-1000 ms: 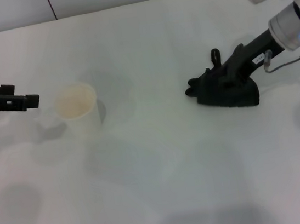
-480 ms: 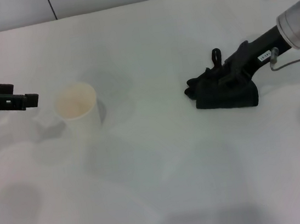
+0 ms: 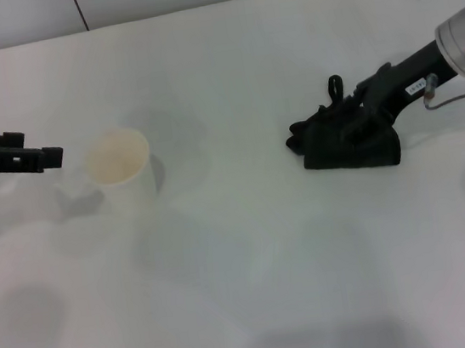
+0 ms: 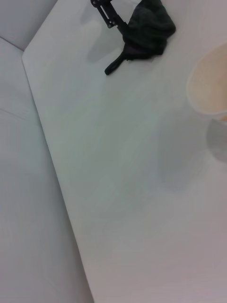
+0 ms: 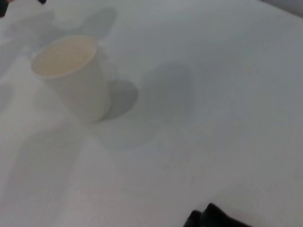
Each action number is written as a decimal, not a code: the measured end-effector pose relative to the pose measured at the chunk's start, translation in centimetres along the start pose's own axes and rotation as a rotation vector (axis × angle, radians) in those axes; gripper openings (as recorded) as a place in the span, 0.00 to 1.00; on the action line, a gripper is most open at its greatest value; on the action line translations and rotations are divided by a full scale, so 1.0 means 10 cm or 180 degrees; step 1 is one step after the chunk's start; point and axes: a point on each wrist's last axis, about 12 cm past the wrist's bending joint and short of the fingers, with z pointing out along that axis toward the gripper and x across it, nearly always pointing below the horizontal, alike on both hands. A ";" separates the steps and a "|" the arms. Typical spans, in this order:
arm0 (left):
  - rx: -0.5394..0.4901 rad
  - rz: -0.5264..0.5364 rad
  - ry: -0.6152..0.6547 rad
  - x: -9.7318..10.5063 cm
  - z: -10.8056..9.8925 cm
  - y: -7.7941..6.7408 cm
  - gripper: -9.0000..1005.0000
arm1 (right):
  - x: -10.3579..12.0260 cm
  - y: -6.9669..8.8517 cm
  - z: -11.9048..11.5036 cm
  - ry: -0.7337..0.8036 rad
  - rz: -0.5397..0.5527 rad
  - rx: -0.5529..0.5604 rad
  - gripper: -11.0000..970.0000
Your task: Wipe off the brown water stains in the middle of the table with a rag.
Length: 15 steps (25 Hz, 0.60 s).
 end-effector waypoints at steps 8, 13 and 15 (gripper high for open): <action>0.0018 -0.0029 0.0041 0.01 0.00 -0.01 0.89 | 0.03 -0.02 -0.31 -0.0794 -0.0092 -0.0013 0.88; 0.0158 -0.0087 0.0094 0.02 -0.03 -0.05 0.89 | 0.25 -0.02 -0.41 -0.0903 -0.0006 0.0021 0.89; 0.0277 -0.0159 0.0133 0.03 -0.05 -0.09 0.89 | 0.33 -0.02 -0.42 -0.0914 0.0058 0.0043 0.89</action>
